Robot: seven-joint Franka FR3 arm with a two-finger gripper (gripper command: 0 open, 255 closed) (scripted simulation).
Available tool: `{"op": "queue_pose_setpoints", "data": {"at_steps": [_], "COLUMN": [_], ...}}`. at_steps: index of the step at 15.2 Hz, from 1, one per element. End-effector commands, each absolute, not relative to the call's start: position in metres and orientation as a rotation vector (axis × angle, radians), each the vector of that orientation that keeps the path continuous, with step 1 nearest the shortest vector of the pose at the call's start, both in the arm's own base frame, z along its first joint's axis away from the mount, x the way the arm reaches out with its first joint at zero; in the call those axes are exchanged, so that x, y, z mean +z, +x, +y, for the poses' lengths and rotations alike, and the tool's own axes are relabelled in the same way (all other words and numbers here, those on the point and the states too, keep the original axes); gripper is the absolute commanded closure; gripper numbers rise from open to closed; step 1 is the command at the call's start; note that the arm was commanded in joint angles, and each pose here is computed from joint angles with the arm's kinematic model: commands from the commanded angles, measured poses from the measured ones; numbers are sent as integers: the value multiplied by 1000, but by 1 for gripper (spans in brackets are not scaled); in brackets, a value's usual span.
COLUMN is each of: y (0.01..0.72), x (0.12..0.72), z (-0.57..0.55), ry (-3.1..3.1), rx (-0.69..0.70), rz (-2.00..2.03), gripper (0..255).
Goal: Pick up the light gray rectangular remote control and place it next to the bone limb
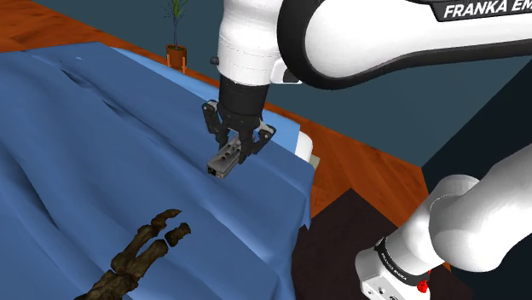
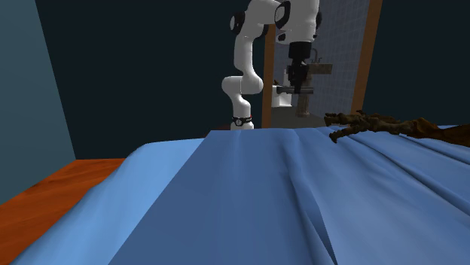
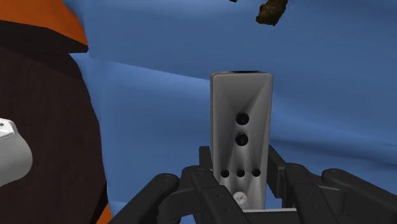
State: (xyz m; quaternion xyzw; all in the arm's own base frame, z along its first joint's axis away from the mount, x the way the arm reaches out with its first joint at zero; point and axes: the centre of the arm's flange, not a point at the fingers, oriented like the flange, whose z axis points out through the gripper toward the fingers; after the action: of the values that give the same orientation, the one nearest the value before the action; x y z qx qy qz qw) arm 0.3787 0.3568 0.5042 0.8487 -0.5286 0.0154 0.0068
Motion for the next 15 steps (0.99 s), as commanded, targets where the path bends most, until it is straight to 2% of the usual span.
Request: {"op": "queue_pose_setpoints", "data": {"at_steps": [1,15], "y": [358,216], "x": [506,506], "z": [371,489], "ry": [2653,2653], "rx": [48,48], "rz": [-1656,-1656], "gripper": [255,255]}}
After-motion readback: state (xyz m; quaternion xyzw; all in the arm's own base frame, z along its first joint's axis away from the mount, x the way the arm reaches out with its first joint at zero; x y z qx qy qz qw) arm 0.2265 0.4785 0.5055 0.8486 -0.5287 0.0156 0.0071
